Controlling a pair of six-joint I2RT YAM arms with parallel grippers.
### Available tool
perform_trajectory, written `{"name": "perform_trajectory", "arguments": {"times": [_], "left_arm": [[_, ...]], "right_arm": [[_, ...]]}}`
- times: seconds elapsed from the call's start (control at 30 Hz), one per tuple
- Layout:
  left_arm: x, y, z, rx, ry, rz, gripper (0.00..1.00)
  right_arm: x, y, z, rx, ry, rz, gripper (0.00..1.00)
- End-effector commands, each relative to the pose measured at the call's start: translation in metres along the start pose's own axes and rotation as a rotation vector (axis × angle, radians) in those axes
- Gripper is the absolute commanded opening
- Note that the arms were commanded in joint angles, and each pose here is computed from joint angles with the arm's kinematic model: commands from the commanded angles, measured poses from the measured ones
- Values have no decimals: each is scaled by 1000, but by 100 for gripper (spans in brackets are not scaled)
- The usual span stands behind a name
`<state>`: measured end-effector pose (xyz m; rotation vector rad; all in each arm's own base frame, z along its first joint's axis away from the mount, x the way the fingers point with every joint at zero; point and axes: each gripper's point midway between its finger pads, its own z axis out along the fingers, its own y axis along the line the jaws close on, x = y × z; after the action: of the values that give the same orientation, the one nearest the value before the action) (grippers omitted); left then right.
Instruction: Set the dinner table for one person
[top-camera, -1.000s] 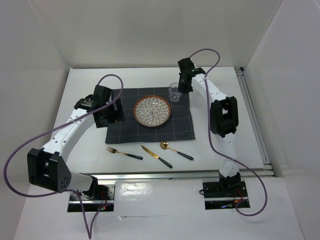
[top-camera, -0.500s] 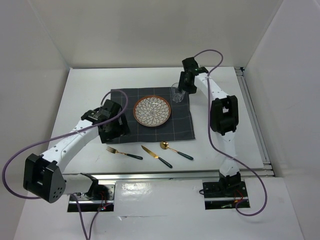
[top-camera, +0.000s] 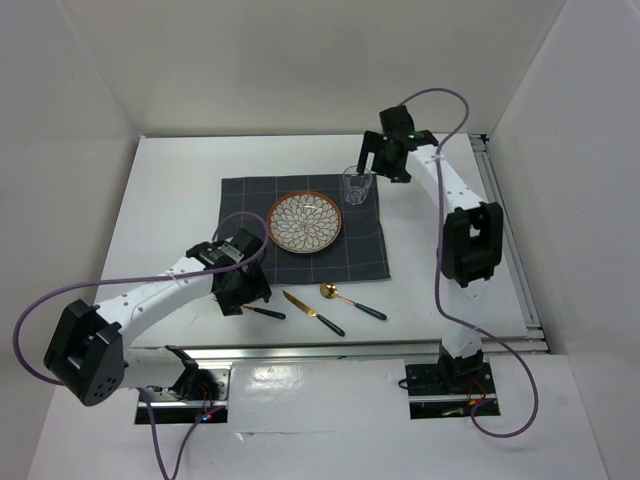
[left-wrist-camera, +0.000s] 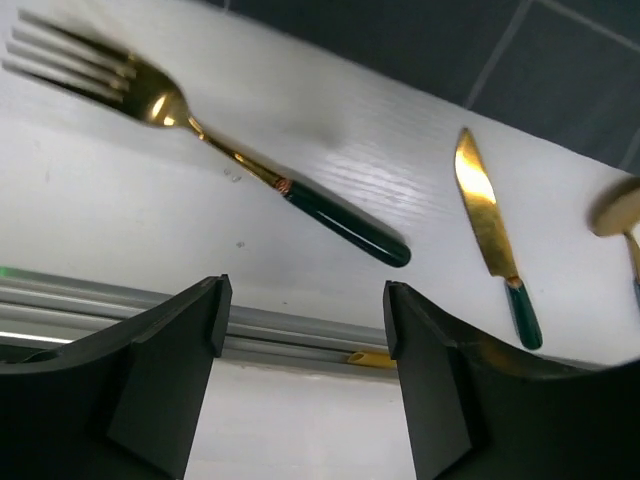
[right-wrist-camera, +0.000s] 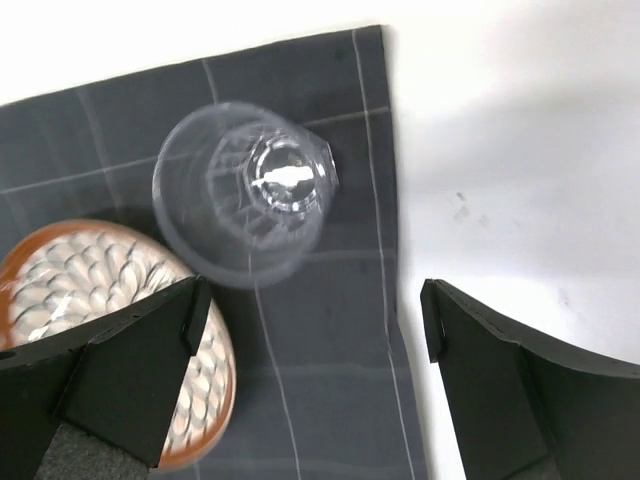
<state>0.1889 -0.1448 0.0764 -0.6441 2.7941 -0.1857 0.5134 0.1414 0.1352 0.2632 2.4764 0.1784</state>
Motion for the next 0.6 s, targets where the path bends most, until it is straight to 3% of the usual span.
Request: {"name": "perform_trajectory", "arguments": {"times": [0.0,0.23,0.47,0.57], "left_arm": [[8,-12,13,12,16,-161,80],[16,-22,42,-52,49,-233,77],[33,-13,68,-133,106,-287,60],[38,-7,72,-176,119,-306,44]], "right_arm": [[-50,-2,-80,-77,-194,29,100],[-38,-19,-110,-83,-217,14,100],[-31,-29,-108,-59,-205,12,100],[-30,-30,-109,-59,-205,12,100]]}}
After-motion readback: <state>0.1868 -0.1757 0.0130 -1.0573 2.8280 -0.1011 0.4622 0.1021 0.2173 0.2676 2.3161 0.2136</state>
